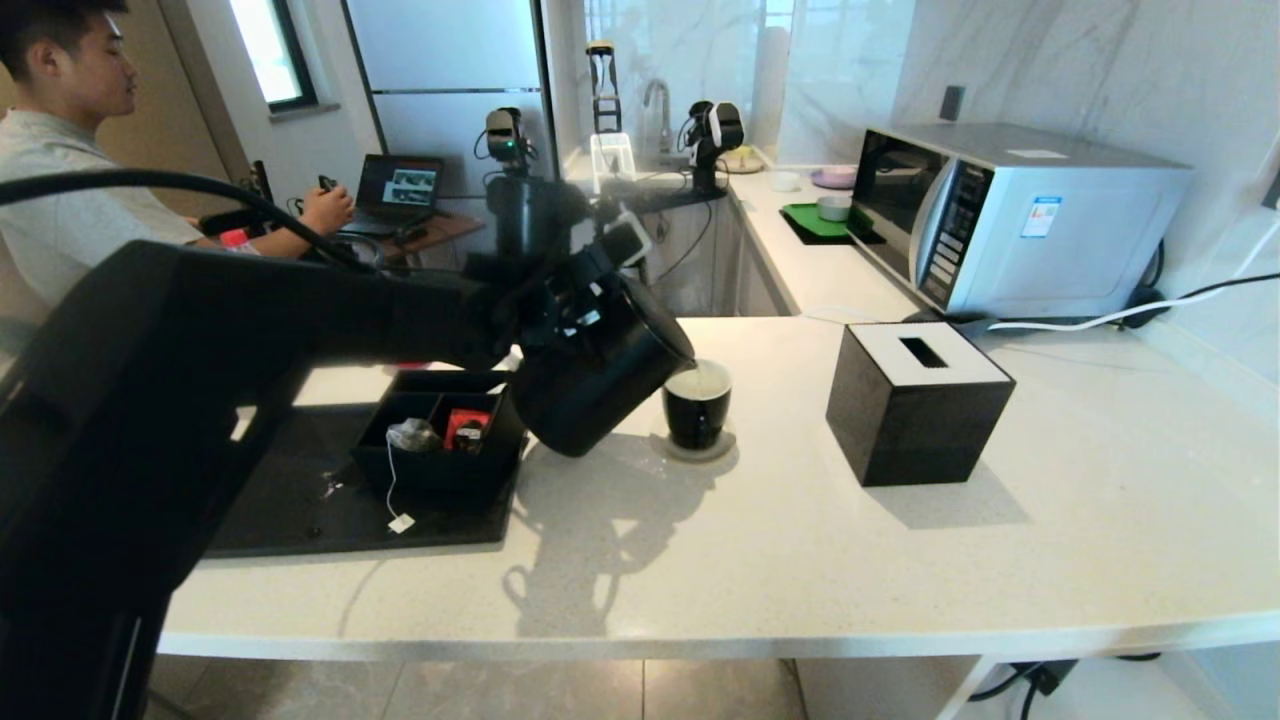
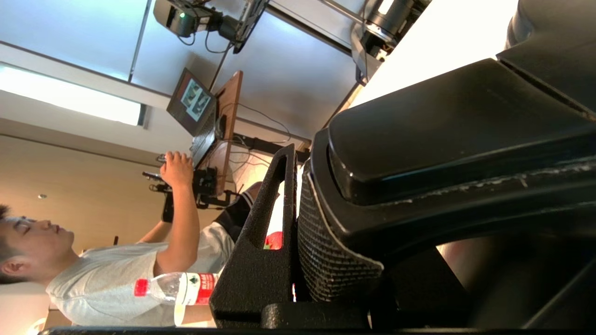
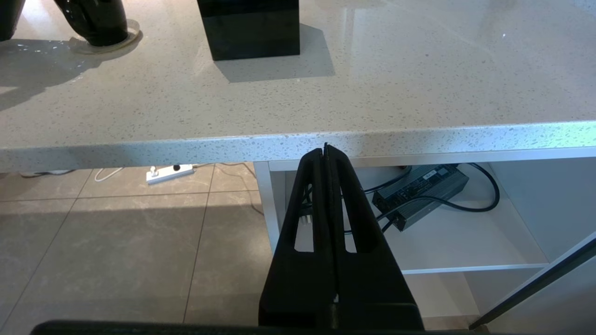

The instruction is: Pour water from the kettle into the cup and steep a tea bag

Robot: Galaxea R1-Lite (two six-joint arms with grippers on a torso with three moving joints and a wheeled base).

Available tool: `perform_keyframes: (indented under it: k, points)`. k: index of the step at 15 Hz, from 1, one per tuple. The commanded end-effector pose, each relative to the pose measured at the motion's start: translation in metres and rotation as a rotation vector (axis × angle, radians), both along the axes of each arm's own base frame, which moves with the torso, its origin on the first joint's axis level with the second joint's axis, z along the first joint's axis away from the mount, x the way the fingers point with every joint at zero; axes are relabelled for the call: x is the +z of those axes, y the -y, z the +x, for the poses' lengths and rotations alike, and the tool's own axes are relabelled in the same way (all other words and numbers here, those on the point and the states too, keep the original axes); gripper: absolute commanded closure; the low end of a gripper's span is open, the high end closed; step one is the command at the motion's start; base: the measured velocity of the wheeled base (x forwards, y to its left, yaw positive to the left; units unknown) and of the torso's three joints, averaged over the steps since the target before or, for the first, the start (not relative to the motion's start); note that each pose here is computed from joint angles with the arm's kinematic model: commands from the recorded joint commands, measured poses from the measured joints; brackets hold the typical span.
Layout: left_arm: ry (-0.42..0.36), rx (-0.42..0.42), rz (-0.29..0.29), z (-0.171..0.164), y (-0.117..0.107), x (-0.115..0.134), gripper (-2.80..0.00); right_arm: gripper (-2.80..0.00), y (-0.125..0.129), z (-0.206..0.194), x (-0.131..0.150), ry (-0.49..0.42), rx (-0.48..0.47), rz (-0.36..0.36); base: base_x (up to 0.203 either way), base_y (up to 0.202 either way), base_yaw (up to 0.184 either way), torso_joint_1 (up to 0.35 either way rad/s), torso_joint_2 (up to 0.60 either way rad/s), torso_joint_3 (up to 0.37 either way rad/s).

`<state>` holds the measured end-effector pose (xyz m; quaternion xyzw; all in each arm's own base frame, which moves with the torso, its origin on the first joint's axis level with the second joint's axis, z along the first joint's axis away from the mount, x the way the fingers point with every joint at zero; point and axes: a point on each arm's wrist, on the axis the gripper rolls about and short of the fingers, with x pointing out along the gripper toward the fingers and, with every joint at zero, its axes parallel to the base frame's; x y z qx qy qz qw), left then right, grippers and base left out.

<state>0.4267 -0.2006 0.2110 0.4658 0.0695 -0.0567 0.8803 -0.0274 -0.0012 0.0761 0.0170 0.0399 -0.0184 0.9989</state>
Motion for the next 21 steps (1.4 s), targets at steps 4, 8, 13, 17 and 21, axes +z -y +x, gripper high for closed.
perform_keyframes:
  k: [4, 8, 13, 17, 21]
  points:
    - [0.010, 0.002, 0.000, -0.002, -0.001, 0.004, 0.00, 0.00, 0.000, 0.000, 0.000, -0.002, 0.000, 0.000, 0.000, 0.000, 0.000, 0.000, 0.00, 0.000]
    - [0.029, 0.006, -0.015, -0.003, -0.003, 0.010, 0.00, 0.00, 0.000, 0.000, 0.000, -0.002, 0.000, 0.000, 0.000, 0.000, 0.000, 0.000, 0.00, 0.000]
    - [0.077, 0.008, -0.050, -0.003, -0.003, 0.013, 0.00, 0.00, 0.000, 0.000, 0.000, -0.002, 0.000, -0.001, 0.000, 0.000, 0.000, 0.000, 0.00, 0.000]
    - [0.103, 0.015, -0.076, -0.009, -0.004, 0.015, 0.00, 0.00, 0.000, 0.000, 0.000, -0.002, 0.000, -0.001, 0.000, 0.000, 0.000, 0.000, 0.00, 0.000]
    - [0.115, 0.038, -0.129, -0.021, -0.009, 0.011, 0.00, 0.00, 0.000, 0.000, 0.000, -0.002, 0.000, 0.001, 0.000, 0.000, 0.000, 0.000, 0.00, 0.000]
